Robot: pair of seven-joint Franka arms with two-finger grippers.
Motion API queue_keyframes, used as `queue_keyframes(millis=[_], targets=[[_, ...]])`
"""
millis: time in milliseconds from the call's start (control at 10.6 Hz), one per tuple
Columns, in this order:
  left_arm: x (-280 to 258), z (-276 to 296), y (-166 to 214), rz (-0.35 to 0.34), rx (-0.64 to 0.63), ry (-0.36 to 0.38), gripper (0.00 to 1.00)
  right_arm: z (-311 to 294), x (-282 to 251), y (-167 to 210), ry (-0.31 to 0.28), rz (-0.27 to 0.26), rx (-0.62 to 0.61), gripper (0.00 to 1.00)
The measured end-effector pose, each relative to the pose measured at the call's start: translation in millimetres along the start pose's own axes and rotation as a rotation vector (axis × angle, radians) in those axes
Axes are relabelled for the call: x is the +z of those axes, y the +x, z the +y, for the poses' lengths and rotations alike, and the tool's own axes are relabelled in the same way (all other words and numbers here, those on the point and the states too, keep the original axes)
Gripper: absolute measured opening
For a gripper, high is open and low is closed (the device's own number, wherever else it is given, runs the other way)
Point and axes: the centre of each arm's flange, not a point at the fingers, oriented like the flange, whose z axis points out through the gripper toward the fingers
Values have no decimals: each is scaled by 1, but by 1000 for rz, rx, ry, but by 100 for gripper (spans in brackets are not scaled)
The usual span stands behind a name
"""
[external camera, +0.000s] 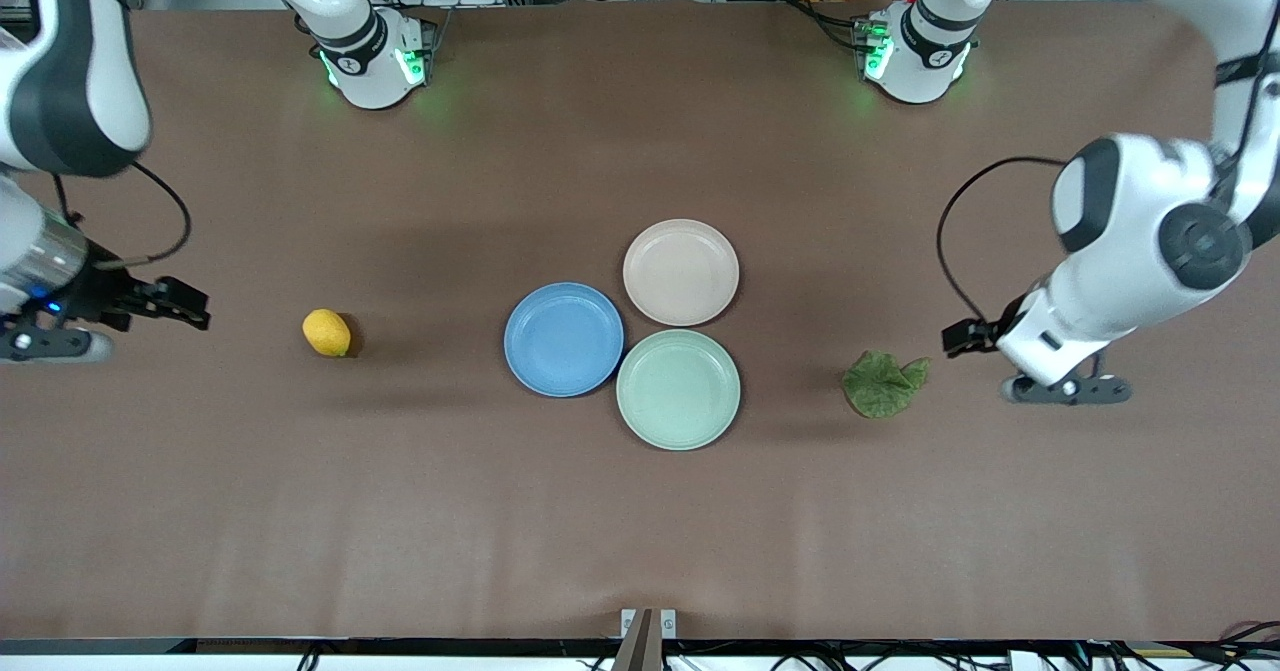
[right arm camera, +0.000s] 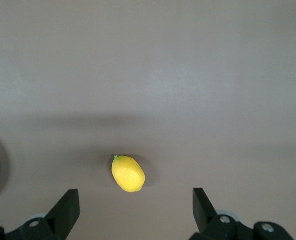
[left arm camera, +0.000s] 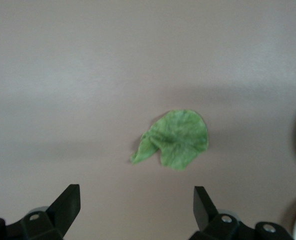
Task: Place lemon and lettuce in plates
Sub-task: 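Reach the right gripper to the lemon while the left gripper reaches the lettuce, then close the right gripper on the lemon while the left gripper grasps the lettuce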
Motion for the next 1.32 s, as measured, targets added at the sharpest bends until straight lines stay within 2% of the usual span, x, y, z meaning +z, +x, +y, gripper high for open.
queue_keyframes(millis=[283, 565, 942, 1036, 1130, 1319], targets=[[94, 33, 8, -22, -14, -17, 100, -1, 66, -3, 4, -47, -1, 100], [159, 48, -2, -9, -10, -29, 100, -16, 97, -3, 8, -85, -32, 100], [178, 42, -12, -23, -2, -12, 99, -51, 137, -18, -1, -83, -242, 100], [179, 41, -13, -20, 25, 13, 84, -60, 145, -22, -37, -81, -305, 100], [180, 40, -13, -18, 47, 32, 74, -70, 154, -26, -63, -66, -349, 100], [177, 41, -13, -11, 53, 42, 46, -80, 186, -41, -68, -21, -414, 100]])
